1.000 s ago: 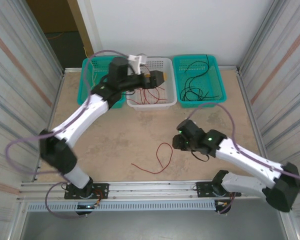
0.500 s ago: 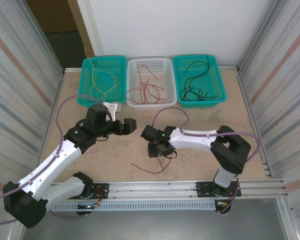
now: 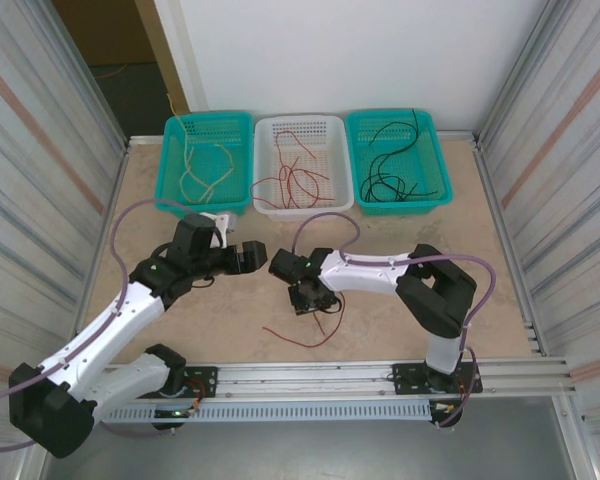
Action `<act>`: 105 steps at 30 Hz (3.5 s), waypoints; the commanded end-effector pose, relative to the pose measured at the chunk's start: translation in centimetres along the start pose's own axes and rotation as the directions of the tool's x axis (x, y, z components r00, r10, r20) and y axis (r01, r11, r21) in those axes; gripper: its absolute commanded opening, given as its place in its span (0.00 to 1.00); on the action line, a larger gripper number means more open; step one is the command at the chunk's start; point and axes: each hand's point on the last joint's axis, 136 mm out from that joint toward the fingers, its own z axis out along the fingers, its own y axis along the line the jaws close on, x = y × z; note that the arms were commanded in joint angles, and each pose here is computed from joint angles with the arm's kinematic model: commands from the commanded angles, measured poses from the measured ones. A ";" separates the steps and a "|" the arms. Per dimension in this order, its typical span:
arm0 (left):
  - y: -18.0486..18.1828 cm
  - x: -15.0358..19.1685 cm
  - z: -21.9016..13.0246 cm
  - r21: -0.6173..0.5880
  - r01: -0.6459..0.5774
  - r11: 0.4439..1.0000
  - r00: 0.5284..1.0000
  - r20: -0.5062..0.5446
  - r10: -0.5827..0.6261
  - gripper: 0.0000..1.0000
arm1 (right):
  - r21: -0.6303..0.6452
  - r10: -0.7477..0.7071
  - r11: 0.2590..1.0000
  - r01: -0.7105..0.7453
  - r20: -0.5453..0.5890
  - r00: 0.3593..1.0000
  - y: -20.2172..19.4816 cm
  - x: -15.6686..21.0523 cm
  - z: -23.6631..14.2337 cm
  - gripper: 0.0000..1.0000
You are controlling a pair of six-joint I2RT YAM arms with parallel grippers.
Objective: Untangle the cables
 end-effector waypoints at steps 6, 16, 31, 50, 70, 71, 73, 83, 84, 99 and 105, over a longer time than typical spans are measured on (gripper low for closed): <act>1.9 0.1 0.6 -0.063 0.059 0.996 0.998 -0.001 -0.059 0.88 | 0.069 -0.030 0.997 0.033 -0.044 0.999 -1.1 3.3 -1.3 0.31; 2.8 0.5 0.9 -0.094 0.079 0.992 0.997 -0.015 -0.081 0.88 | 0.070 -0.030 0.997 0.037 -0.087 0.996 -0.8 4.2 -0.2 0.18; 3.0 0.7 1.9 -0.079 0.098 0.992 0.994 -0.034 -0.101 0.87 | 0.089 -0.011 0.996 0.017 -0.070 0.997 -2.1 5.1 -1.2 0.35; 2.7 0.2 0.7 -0.073 0.088 0.993 0.996 0.006 -0.088 0.88 | -0.140 -0.038 0.985 0.106 0.421 0.906 -1.7 -2.9 -17.1 0.00; 3.0 -1.3 -1.4 -0.103 0.069 0.992 0.995 0.082 -0.060 0.90 | -0.296 0.222 0.954 0.044 0.798 0.561 -8.8 -27.7 -34.7 0.09; 3.0 -1.4 -1.4 -0.104 0.068 0.992 0.995 0.085 -0.060 0.90 | -0.294 0.217 0.955 0.040 0.785 0.580 -8.7 -28.3 -33.7 0.19; 3.0 -1.8 -1.4 -0.107 0.068 0.992 0.994 0.096 -0.058 0.92 | -0.277 0.197 0.960 0.033 0.756 0.625 -8.6 -28.9 -31.9 0.41; 2.5 -7.0 -3.5 -0.158 -0.004 0.987 0.959 0.280 0.049 0.99 | -0.201 0.194 0.978 -0.055 0.780 0.595 -13.0 -22.6 -31.4 0.65; 3.4 -7.6 -3.9 -0.218 -0.006 0.976 0.948 0.308 0.075 0.99 | -0.180 0.195 0.980 -0.084 0.786 0.587 -14.0 -21.5 -31.1 0.65; 23.0 -8.9 -3.3 -0.859 0.106 0.501 0.901 0.296 0.318 0.99 | 0.244 0.171 0.763 -0.599 0.816 0.551 -31.9 -6.6 -18.8 0.99; 23.4 -9.7 -1.0 -0.723 0.011 0.691 0.810 0.411 0.417 0.99 | 0.171 0.235 0.574 -0.801 0.902 0.361 -38.7 -4.5 -13.9 0.99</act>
